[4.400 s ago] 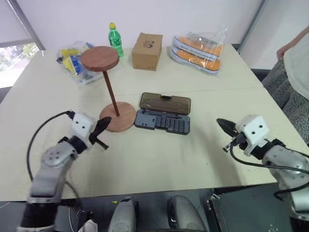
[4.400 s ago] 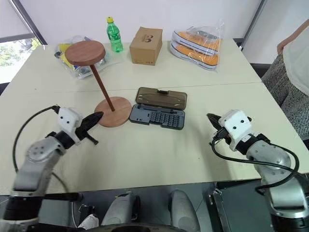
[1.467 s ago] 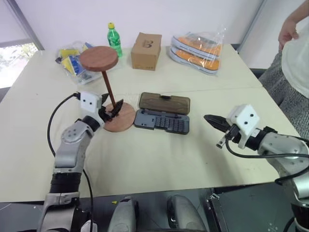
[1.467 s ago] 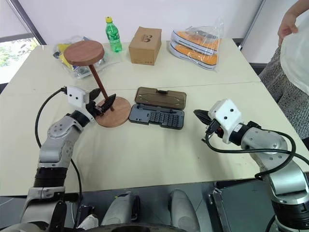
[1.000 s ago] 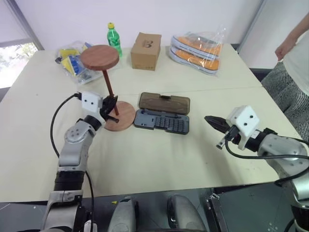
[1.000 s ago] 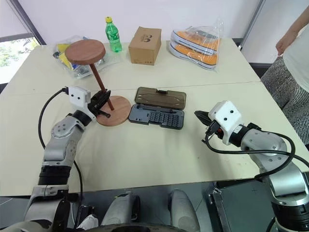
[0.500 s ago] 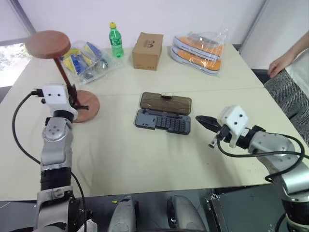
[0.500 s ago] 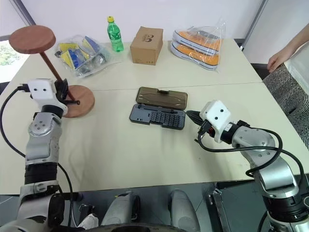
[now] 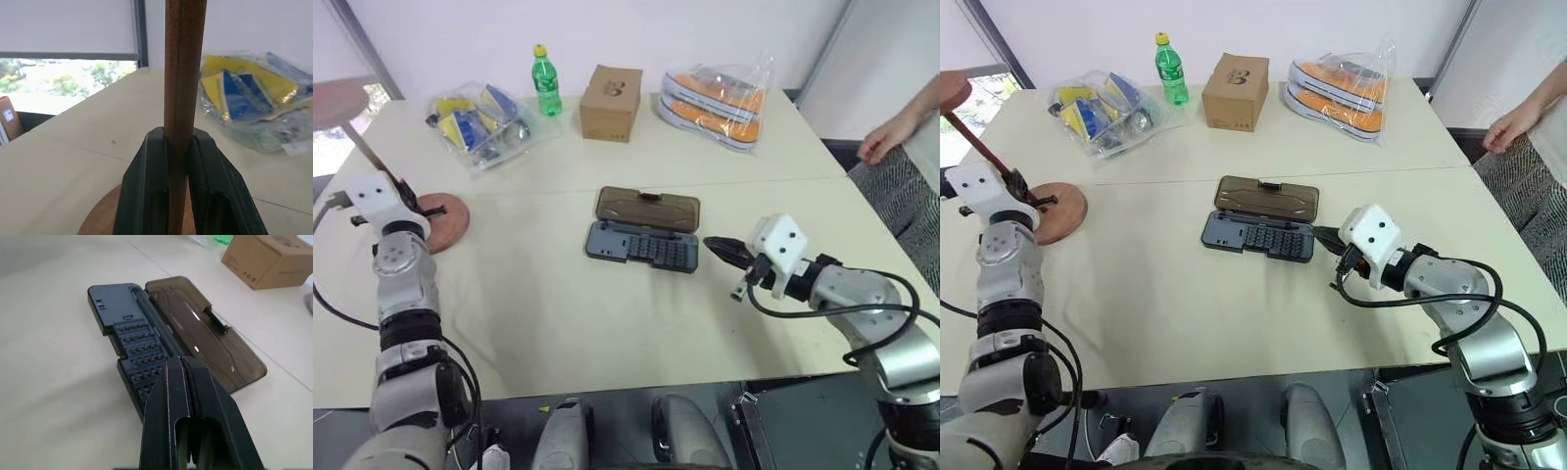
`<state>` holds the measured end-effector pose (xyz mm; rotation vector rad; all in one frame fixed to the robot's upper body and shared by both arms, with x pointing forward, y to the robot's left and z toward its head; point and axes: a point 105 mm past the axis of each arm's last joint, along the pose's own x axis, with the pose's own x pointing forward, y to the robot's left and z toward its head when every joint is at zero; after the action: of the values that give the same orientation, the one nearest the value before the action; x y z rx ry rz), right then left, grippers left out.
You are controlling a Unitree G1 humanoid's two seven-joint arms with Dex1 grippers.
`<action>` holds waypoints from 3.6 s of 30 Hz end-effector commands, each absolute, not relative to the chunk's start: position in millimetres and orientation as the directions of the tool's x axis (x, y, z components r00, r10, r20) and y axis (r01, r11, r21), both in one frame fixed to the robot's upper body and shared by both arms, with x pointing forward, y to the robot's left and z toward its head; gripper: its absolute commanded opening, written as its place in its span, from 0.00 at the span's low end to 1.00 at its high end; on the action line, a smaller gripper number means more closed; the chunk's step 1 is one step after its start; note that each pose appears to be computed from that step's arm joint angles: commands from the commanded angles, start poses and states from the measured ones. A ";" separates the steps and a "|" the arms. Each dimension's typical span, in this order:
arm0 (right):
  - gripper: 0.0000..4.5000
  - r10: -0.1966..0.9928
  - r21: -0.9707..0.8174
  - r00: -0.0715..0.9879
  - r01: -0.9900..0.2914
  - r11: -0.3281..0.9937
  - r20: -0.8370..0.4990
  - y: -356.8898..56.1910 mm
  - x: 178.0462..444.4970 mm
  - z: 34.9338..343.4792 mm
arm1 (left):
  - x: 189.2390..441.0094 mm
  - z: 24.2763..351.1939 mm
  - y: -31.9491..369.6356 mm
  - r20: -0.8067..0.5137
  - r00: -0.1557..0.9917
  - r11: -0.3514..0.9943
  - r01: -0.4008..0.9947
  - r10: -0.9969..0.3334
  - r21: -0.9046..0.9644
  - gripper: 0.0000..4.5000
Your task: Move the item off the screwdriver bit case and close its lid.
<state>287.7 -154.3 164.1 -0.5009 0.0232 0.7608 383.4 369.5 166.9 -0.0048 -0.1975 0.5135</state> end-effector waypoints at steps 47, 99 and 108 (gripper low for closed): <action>0.00 0.651 -0.467 0.743 -0.636 0.614 -0.155 -150.5 280.2 178.6 | 336.8 150.2 329.6 0.200 0.901 0.919 -0.395 0.386 0.006 0.99; 1.00 0.583 -0.438 0.799 -0.582 0.685 -0.149 -117.9 402.4 184.1 | 328.1 170.2 150.2 -0.083 0.621 0.622 0.783 -0.779 0.019 1.00; 1.00 0.504 -0.369 0.804 -0.594 0.715 -0.317 -138.7 438.9 171.4 | 334.3 165.3 139.0 -0.068 0.624 0.623 0.781 -0.778 0.034 1.00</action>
<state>434.7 -137.7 160.7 -0.4693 0.2168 0.6072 334.1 141.0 154.2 0.0274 0.0995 -0.8942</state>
